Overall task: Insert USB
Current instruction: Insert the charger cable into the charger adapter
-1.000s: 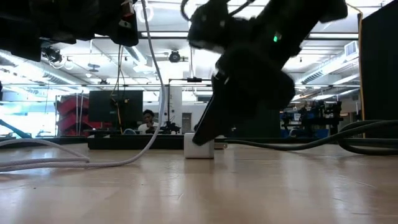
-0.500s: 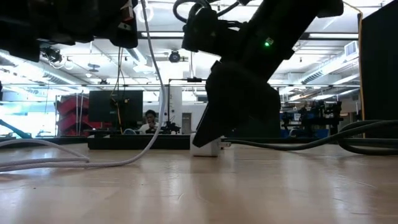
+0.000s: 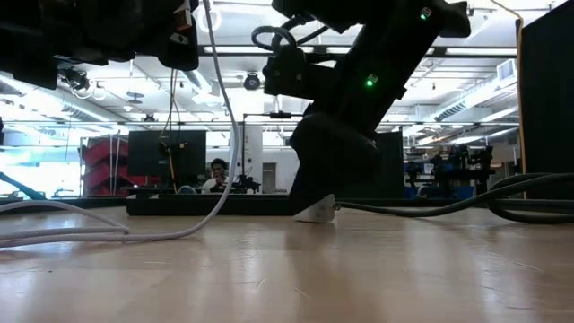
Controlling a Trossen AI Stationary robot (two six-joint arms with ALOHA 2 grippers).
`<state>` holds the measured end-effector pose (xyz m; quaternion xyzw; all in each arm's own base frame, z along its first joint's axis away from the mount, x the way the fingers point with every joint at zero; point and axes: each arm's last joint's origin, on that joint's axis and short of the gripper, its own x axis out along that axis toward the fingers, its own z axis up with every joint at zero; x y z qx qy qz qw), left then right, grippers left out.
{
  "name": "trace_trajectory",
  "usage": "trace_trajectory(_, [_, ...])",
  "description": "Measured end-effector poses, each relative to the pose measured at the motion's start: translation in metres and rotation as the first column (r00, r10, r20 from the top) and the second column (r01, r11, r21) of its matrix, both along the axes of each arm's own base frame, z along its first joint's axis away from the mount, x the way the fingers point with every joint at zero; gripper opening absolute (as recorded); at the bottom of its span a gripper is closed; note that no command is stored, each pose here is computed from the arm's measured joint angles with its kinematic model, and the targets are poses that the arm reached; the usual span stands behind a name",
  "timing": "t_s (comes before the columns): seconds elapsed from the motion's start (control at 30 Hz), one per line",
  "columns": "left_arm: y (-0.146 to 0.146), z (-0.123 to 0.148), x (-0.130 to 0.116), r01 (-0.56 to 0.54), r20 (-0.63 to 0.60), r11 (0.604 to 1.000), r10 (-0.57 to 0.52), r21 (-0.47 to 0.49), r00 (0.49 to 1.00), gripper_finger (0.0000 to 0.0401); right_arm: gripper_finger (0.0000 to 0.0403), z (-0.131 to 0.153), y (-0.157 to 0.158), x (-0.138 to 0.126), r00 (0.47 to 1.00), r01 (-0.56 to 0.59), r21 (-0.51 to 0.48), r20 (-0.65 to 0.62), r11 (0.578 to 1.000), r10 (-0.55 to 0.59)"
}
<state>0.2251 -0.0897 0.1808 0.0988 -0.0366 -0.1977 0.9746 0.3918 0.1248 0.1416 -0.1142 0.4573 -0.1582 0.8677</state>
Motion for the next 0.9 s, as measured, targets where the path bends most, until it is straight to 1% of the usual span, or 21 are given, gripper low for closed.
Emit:
trace_trajectory(0.2, [0.0,0.0,0.0,0.0,-0.002,1.0,0.0,0.001,1.0,0.0003,0.0209,0.015,-0.001,0.005,0.996,0.086,-0.014,0.02,0.996,-0.086])
trace_trajectory(0.3, [0.0,0.0,0.0,0.0,-0.003,1.0,0.0,-0.001,1.0,0.0003,0.0204,0.019,-0.004,0.006,0.987,0.155,0.013,0.044,0.988,-0.155])
trace_trajectory(0.43, [0.0,0.0,0.0,0.0,-0.003,1.0,0.0,-0.002,1.0,0.0003,0.0198,0.017,-0.012,0.003,0.958,0.282,0.104,0.029,0.954,-0.286])
trace_trajectory(0.53, [0.0,0.0,0.0,0.001,-0.003,1.0,-0.001,-0.003,1.0,0.0003,0.0196,0.013,-0.019,-0.001,0.931,0.362,0.13,0.006,0.923,-0.366])
trace_trajectory(0.63, [0.0,0.0,0.0,0.001,-0.003,1.0,-0.001,-0.004,1.0,0.0003,0.0197,0.01,-0.024,-0.001,0.919,0.389,0.151,-0.003,0.909,-0.394])
trace_trajectory(0.77, [0.0,0.0,0.0,0.002,-0.003,1.0,-0.002,-0.004,1.0,0.0003,0.0194,0.007,-0.03,0.0,0.917,0.396,0.188,-0.028,0.899,-0.398])
trace_trajectory(0.9, [0.0,0.0,0.0,0.002,-0.003,1.0,-0.002,-0.004,1.0,0.0003,0.0173,0.006,-0.036,0.001,0.926,0.378,0.183,-0.05,0.908,-0.375])
